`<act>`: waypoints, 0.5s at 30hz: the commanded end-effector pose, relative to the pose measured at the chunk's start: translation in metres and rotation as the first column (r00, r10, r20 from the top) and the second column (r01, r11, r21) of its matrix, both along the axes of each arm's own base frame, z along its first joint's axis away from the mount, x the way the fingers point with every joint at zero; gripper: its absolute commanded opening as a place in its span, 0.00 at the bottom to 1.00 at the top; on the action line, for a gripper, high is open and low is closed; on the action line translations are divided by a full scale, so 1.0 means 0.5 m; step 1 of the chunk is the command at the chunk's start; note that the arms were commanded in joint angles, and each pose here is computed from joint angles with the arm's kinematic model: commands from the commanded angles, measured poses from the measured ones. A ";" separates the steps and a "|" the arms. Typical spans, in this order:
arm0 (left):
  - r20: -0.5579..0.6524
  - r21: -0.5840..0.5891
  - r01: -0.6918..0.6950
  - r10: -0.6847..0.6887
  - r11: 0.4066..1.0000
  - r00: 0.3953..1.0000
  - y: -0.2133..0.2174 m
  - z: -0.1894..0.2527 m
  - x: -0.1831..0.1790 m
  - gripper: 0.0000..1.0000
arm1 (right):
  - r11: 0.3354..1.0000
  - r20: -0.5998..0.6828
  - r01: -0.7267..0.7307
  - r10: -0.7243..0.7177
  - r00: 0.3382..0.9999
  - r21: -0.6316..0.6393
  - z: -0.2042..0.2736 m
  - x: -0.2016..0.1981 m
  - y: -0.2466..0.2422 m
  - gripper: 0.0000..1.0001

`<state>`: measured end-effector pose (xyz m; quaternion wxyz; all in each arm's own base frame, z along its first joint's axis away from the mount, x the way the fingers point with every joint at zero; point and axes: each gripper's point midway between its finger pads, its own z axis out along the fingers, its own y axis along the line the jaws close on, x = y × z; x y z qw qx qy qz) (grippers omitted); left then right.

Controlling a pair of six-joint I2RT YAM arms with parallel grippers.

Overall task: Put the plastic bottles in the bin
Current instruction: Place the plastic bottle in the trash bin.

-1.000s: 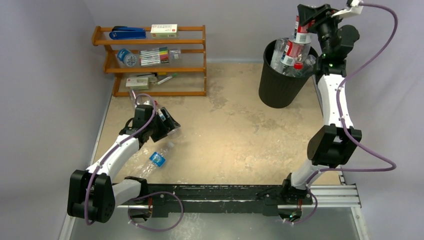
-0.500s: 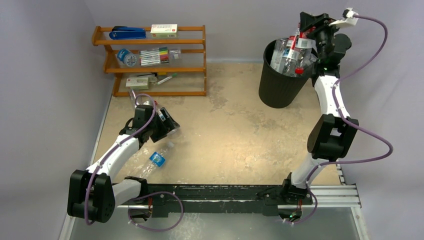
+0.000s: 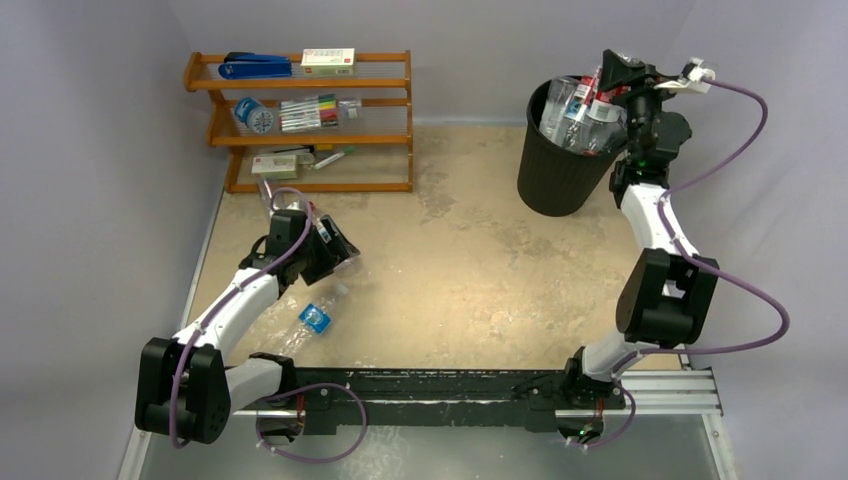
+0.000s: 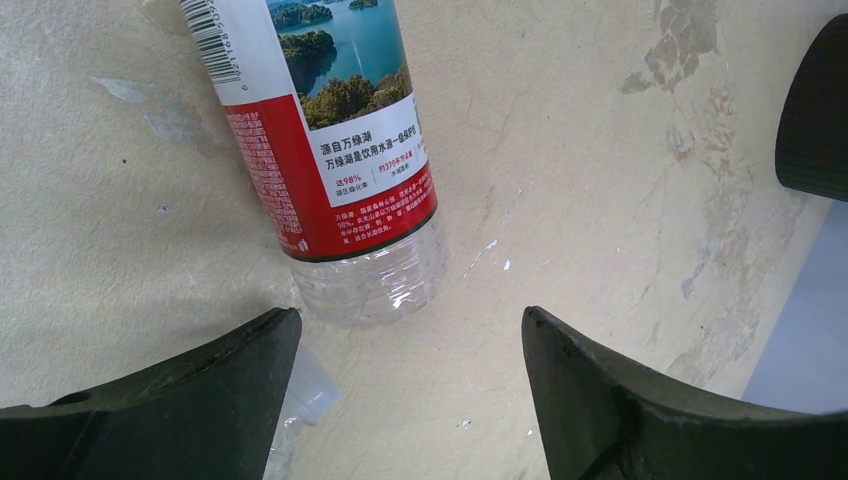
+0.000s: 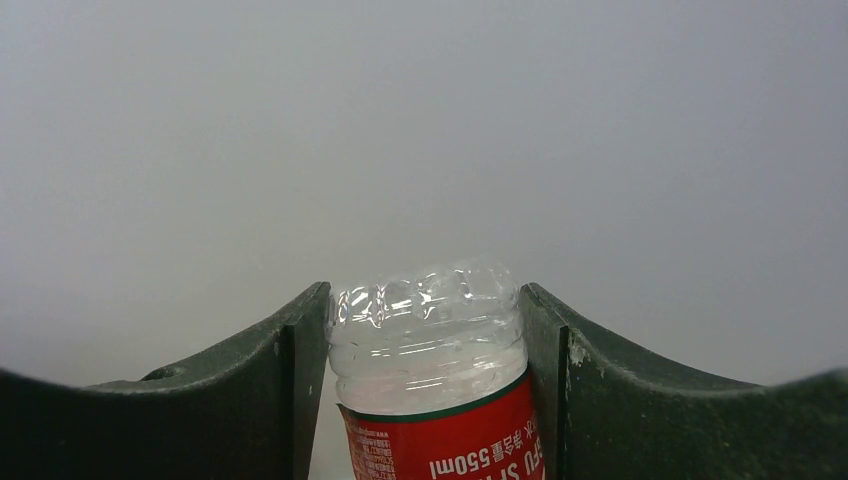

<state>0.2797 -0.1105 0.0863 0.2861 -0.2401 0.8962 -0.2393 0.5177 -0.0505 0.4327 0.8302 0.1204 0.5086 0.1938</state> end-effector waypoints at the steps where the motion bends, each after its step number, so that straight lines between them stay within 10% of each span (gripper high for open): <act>1: 0.078 0.001 0.007 -0.007 1.000 0.997 -0.004 0.040 0.033 0.82 | 0.999 -0.014 0.012 -0.012 1.000 -0.040 -0.018 -0.018 0.022 0.57; 15: 0.087 -0.003 0.005 -0.005 1.000 0.996 -0.003 0.048 0.023 0.82 | 0.988 -0.208 0.080 -0.106 0.972 -0.130 -0.101 -0.064 0.038 0.65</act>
